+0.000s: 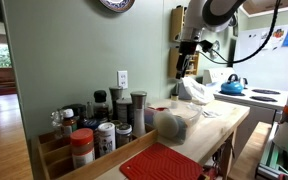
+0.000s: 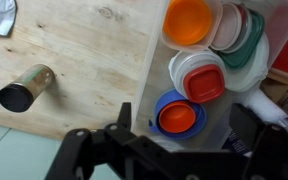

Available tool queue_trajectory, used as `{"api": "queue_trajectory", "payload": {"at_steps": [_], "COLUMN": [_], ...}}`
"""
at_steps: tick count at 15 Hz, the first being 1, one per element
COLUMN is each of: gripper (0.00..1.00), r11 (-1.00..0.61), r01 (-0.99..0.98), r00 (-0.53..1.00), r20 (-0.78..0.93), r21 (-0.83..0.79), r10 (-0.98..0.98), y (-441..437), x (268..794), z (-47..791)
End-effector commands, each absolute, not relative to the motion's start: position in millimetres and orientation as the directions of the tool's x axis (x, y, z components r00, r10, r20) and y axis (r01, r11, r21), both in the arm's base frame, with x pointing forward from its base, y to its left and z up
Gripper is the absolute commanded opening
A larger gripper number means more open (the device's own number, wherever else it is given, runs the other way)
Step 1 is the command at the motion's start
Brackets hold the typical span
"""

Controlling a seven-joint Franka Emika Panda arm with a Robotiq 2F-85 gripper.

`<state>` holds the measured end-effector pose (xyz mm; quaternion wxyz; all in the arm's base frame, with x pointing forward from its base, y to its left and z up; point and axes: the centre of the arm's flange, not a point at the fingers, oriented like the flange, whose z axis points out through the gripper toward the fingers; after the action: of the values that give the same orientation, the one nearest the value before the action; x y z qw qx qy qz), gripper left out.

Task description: Remove the blue bowl with the orange cup, put it on the cupboard and then remove the orange cup from the blue bowl and put it upside down on the cupboard

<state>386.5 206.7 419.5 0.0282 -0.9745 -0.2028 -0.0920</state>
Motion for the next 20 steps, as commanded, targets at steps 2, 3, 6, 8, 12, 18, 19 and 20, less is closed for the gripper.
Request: {"api": "queue_trajectory", "payload": {"at_steps": [2,3,6,8,12,18,19,20], "gripper": [1.0,1.0,1.0,1.0,1.0,1.0,1.0,1.0], "r11": [-0.932,-0.929,-0.927,-0.927,-0.987,-0.983,-0.971,-0.957], "r01": [0.354,0.361,0.372,0.372,0.162,-0.185,-0.24,-0.291], "r00": [0.918,0.913,0.911,0.912,0.969,0.972,0.96,0.946], "r20": [0.16,0.175,0.169,0.168,0.186,0.15,0.146,0.144], "r21": [0.082,0.079,0.055,0.054,0.019,-0.004,-0.009,-0.016], "r10": [0.363,0.369,0.376,0.375,0.163,-0.183,-0.239,-0.29], "y": [253,256,246,247,265,292,296,299], "x": [443,451,438,444,452,454,454,455], "z": [383,383,386,384,371,339,334,330]}}
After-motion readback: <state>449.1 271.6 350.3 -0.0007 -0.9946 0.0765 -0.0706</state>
